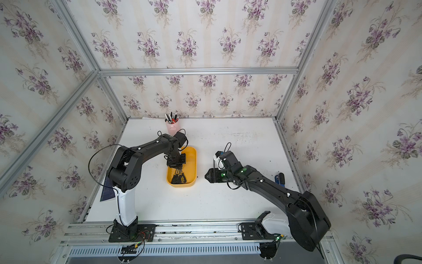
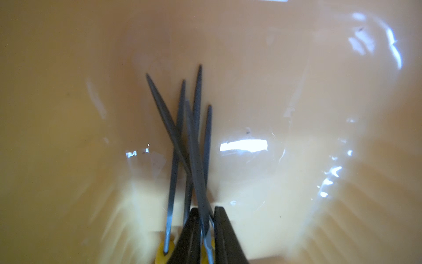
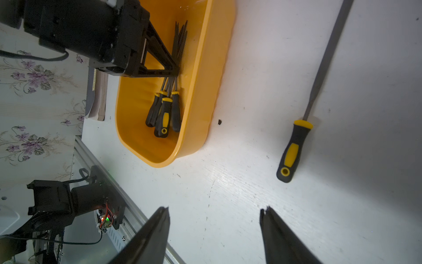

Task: Put the file tool into the storage box
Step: Adjust the file tool in the storage box.

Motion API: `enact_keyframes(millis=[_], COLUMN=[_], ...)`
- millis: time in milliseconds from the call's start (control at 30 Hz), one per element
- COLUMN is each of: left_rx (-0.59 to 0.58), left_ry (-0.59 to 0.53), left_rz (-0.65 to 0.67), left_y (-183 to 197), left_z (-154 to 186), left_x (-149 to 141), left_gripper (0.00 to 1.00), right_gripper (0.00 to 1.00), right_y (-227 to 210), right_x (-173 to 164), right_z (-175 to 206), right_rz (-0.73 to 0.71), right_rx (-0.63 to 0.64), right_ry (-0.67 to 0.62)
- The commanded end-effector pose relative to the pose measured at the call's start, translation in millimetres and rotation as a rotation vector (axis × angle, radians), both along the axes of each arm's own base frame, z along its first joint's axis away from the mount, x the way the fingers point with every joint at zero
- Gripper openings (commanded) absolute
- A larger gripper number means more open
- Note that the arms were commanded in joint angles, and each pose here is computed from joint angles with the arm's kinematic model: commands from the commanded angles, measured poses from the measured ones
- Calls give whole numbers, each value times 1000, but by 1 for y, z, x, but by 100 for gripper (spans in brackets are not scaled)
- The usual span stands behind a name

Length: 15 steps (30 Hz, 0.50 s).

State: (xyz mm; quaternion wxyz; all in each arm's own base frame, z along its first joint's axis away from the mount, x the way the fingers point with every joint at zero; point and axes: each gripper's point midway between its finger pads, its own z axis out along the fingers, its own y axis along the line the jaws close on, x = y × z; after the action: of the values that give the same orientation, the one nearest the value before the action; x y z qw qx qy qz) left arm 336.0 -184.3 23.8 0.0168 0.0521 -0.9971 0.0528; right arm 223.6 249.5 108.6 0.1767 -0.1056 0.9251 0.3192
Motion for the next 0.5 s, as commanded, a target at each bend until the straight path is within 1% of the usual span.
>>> enact_keyframes(millis=[0,467], left_rx=[3,-35], left_ry=[-24,-41], left_rz=[-17,-35], left_y=[0,-8], left_z=[3,10], left_x=[5,8], left_gripper=[15,7], right_gripper=[68,68], right_y=[-1,0], right_x=[1,2], right_z=[0,-3], right_rz=[-3,-5], right_rx=[-9,-13], right_ry=[-5,2])
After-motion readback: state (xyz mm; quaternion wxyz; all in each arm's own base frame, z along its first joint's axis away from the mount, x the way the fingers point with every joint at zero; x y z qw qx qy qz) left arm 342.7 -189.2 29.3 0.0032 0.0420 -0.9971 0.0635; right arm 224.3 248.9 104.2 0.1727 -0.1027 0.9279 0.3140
